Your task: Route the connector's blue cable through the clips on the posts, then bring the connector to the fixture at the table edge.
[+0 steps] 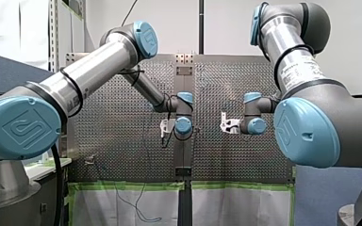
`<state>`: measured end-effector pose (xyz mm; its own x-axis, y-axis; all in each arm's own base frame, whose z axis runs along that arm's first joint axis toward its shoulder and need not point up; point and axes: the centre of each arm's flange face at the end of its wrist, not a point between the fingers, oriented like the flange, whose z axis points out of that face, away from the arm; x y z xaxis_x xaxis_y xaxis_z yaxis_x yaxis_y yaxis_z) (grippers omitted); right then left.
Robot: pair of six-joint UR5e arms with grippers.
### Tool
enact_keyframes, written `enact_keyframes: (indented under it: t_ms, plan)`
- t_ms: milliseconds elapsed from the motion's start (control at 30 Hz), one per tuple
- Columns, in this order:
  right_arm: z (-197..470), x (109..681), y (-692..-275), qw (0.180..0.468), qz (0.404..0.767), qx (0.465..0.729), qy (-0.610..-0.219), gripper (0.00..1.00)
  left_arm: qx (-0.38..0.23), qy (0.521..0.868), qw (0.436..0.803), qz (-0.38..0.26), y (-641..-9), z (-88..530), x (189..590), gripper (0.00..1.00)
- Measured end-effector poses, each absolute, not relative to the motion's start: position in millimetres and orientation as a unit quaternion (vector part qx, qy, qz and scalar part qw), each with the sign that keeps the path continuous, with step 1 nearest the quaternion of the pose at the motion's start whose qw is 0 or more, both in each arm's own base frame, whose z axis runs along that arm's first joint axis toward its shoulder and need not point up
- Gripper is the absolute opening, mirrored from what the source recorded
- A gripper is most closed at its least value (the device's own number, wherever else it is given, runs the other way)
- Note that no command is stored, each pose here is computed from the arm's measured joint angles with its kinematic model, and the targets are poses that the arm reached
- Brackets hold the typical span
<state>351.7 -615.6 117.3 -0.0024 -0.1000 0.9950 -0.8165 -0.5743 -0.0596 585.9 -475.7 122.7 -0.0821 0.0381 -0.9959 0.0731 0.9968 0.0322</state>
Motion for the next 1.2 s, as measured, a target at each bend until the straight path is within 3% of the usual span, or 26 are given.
enact_keyframes:
  t_ms: [33, 67, 667, 1200]
  plan:
    - [117, 352, -616, 0.293, 0.612, 0.643, -0.356, 0.00, 0.039, 0.735, 0.676, -0.011, -476, 123, 586, 0.87]
    - [117, 352, -616, 0.293, 0.612, 0.643, -0.356, 0.00, 0.041, 0.735, 0.676, -0.010, -476, 123, 586, 1.00]
    - [117, 353, -614, 0.291, 0.609, 0.646, -0.357, 0.00, 0.081, 0.760, 0.644, 0.038, -470, 135, 558, 1.00]
    - [116, 357, -611, 0.287, 0.607, 0.650, -0.357, 0.00, 0.118, 0.753, 0.647, 0.016, -470, 178, 506, 1.00]
